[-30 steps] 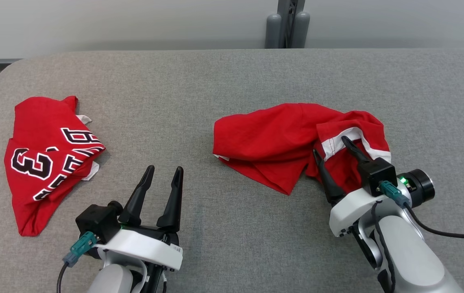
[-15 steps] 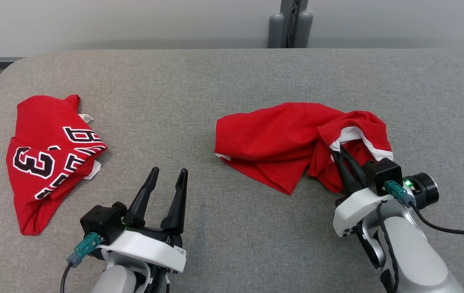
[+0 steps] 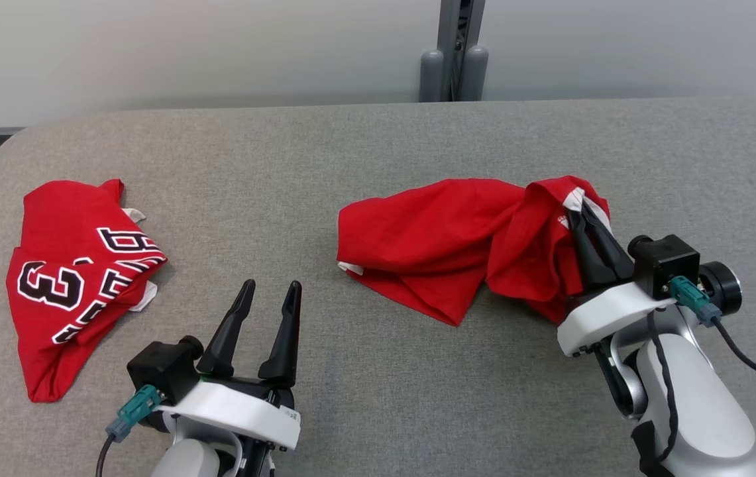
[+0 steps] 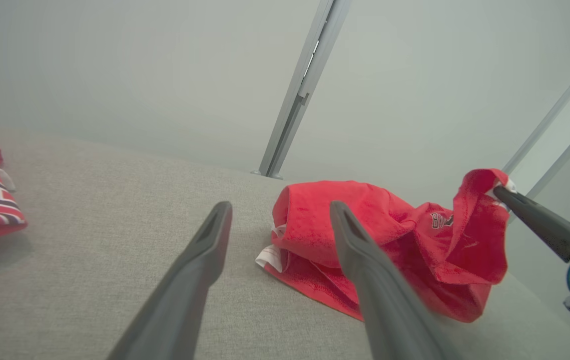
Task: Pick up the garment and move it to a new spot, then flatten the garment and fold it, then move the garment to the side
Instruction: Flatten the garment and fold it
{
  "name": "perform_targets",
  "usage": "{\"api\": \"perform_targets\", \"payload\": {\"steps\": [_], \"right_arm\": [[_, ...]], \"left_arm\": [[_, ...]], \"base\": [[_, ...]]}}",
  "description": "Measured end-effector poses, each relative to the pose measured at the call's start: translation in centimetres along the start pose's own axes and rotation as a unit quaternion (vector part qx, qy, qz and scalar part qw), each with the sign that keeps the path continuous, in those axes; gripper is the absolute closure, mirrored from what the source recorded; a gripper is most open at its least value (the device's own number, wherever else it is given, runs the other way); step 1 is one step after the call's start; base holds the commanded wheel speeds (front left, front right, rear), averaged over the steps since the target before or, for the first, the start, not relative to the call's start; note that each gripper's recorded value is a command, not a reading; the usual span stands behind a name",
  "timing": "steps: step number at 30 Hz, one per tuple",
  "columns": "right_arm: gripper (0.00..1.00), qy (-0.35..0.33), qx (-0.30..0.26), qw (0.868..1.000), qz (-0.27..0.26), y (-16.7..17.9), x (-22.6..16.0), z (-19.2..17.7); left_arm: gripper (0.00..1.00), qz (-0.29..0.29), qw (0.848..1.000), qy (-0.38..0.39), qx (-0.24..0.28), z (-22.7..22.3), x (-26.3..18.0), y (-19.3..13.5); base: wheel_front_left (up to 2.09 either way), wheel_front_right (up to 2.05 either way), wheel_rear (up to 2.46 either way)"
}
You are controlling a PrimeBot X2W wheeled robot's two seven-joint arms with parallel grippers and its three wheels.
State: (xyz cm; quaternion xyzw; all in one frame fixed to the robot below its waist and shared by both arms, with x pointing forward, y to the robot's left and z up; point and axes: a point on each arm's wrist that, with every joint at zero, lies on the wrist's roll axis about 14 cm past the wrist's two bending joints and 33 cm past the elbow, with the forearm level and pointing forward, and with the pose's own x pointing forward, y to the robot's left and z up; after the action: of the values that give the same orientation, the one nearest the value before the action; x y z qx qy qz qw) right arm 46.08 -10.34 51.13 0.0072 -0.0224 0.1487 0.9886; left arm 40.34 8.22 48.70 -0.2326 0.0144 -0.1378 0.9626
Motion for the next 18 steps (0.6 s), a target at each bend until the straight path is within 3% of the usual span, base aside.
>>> {"api": "perform_targets", "payload": {"steps": [9, 18], "right_arm": [[1.00, -0.101, -0.044, 0.994, -0.027, -2.3, -0.2, 8.1], [1.00, -0.190, -0.105, 0.973, -0.080, -7.9, -1.0, 17.0]], "left_arm": [[0.00, -0.018, 1.000, -0.009, -0.005, 0.6, -0.4, -1.8], [0.00, -0.037, 0.999, -0.012, -0.008, 0.8, -0.4, -3.3]], "base": [[0.00, 0.00, 0.00], [0.00, 0.00, 0.00]]}}
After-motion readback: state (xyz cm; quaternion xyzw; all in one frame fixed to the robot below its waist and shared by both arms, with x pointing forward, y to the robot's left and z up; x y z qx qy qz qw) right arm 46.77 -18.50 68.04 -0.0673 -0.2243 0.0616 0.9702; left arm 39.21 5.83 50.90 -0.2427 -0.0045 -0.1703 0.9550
